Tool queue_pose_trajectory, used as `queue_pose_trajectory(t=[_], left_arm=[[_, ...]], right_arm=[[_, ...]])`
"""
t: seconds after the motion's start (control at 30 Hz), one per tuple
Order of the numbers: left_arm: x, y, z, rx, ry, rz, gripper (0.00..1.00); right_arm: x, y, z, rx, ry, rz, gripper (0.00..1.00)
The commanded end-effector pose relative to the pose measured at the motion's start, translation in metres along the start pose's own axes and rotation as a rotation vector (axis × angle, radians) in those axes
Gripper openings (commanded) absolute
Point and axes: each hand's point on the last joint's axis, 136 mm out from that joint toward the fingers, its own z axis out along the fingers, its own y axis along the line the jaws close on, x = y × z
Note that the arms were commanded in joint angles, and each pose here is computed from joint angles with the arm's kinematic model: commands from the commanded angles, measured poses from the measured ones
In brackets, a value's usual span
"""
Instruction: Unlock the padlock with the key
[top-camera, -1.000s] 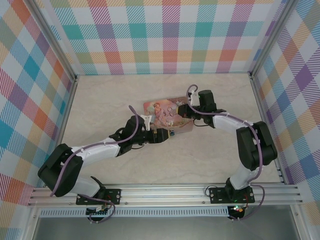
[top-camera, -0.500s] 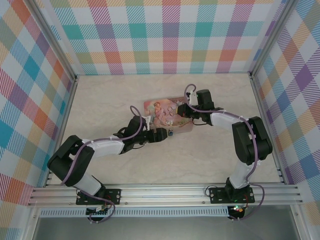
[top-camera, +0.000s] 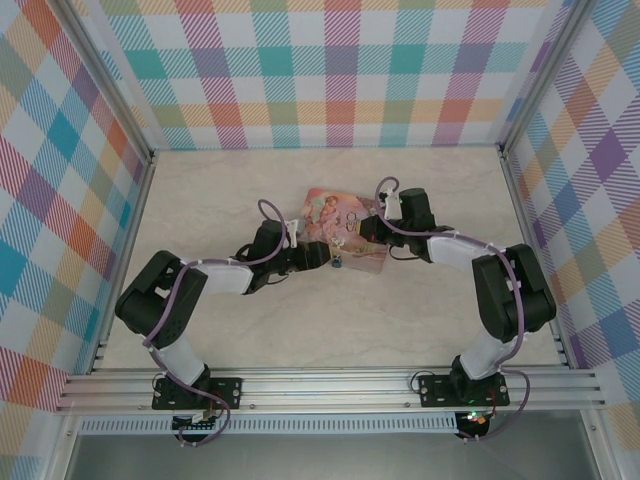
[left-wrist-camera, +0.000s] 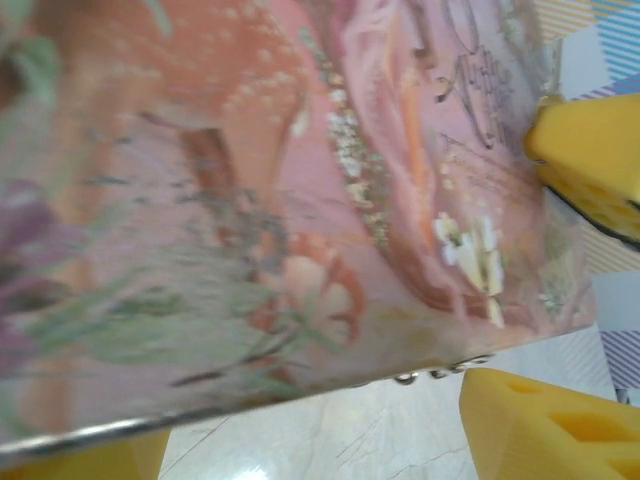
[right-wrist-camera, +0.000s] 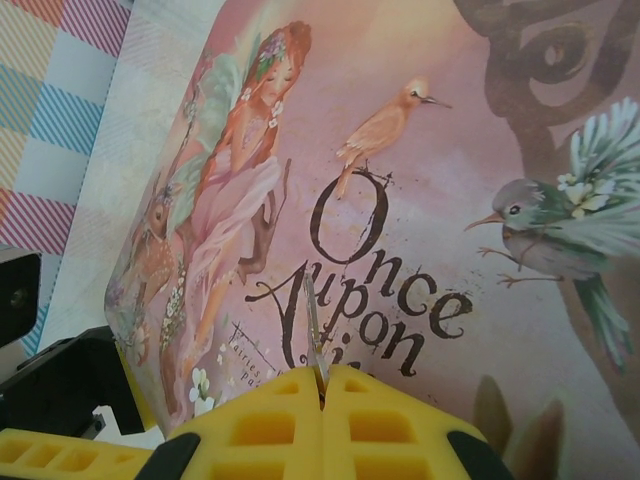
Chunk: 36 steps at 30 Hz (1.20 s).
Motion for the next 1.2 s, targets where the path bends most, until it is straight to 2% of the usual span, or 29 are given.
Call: queue_pose_trajectory(t=[0.0, 0.43, 0.73, 1.17], left_arm=[[-0.013, -0.023, -0.003, 0.131, -0.072, 0.097, 0.73], [0.008, -0.015, 0.016, 0.169, -0.083, 0.110, 0.71], [0.025, -0.021, 0.035, 0.185, -0.042, 0.115, 0.70], [0.030, -0.039, 0.047, 0.246, -0.023, 0.091, 0.62]], right_arm=[[0.046, -0.023, 0.006, 0.066, 0.124, 0.100, 0.04], [0.039, -0.017, 0.009, 0.034, 0.116, 0.082, 0.05], [0.038, -0.014, 0.010, 0.022, 0.115, 0.074, 0.05], [0.039, -0.013, 0.011, 0.011, 0.114, 0.074, 0.05]])
